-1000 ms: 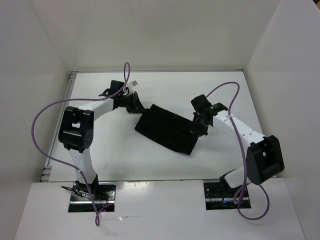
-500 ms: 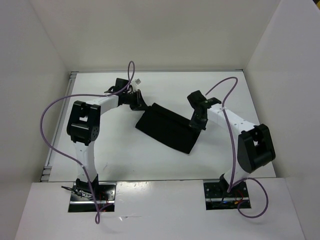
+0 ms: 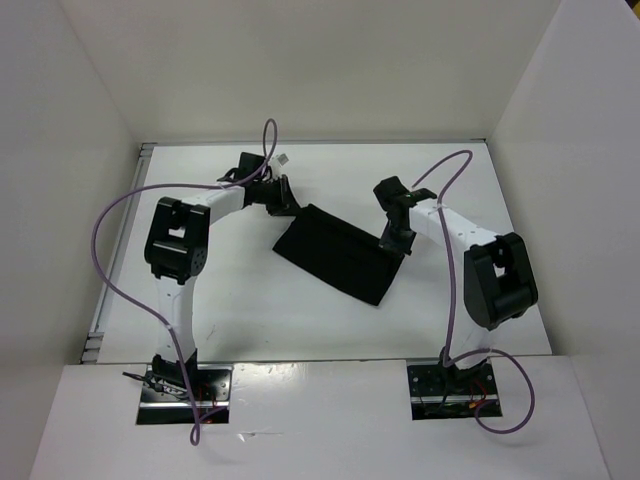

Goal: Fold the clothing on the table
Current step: Fold the skirt

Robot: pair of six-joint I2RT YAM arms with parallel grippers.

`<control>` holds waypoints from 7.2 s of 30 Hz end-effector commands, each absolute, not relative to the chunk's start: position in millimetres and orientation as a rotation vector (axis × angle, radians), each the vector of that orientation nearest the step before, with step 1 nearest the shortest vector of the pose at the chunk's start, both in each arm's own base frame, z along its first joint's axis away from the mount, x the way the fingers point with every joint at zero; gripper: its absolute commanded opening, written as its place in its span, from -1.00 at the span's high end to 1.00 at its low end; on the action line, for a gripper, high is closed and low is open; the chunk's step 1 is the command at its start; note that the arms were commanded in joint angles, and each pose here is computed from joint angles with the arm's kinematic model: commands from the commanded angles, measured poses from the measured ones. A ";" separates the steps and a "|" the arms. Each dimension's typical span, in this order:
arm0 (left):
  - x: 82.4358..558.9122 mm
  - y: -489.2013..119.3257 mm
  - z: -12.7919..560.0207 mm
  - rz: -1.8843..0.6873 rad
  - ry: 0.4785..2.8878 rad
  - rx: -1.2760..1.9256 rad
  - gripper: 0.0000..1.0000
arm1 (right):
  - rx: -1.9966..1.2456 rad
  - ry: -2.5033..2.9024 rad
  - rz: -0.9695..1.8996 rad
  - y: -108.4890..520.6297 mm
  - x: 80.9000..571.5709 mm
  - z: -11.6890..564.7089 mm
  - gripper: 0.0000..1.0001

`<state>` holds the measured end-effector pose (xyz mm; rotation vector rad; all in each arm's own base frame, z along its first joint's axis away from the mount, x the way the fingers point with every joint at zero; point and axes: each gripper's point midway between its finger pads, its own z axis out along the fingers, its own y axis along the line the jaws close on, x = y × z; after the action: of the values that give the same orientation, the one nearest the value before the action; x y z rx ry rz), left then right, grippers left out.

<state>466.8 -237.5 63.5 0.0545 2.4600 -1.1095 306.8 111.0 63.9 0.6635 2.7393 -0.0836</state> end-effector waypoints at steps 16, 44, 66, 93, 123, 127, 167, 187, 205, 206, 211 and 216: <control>518.0 -249.1 104.3 -1.099 2.317 0.099 0.16 | 0.784 2.550 -0.236 78.8 336.7 106.1 0.07; 362.1 -245.7 22.3 -1.073 2.723 0.099 0.96 | 0.504 2.992 0.043 148.6 297.7 20.3 0.76; 361.8 -233.0 25.4 -1.022 2.737 -0.001 0.86 | -0.279 2.631 0.145 179.3 433.8 107.3 -0.17; 407.0 -225.3 11.5 -0.932 2.741 -0.065 0.81 | -0.668 2.675 0.585 234.3 440.1 37.6 0.36; 396.3 -217.7 -1.2 -0.921 2.773 -0.080 0.79 | -0.589 2.586 0.417 230.9 464.7 73.0 0.99; 396.3 -217.7 -1.2 -0.921 2.773 -0.080 0.79 | -0.569 2.602 0.385 229.7 472.6 61.3 0.89; 423.6 -230.5 98.0 -1.071 2.561 -0.002 0.62 | 0.454 2.818 0.328 119.2 343.7 27.0 0.27; 417.8 -224.2 97.7 -1.026 2.566 -0.020 0.62 | 0.562 2.851 0.270 106.5 336.8 -11.3 0.38; 429.9 -117.2 33.4 -0.314 2.707 -0.287 0.60 | 0.569 2.834 0.303 106.1 338.2 -1.6 0.99; 427.5 -120.0 30.5 -0.337 2.712 -0.282 0.60 | 0.569 2.834 0.303 106.1 338.2 -1.6 0.99; 413.0 -152.7 12.1 -0.494 2.752 -0.272 0.60 | 0.572 2.829 0.278 102.8 337.8 0.4 0.99; 396.2 -178.6 -2.0 -0.630 2.789 -0.254 0.60 | 0.572 2.811 0.259 99.8 338.7 6.5 0.99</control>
<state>415.0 -163.2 21.1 -0.2443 2.7197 -0.5467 344.8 115.3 12.1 0.5633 2.8157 0.3710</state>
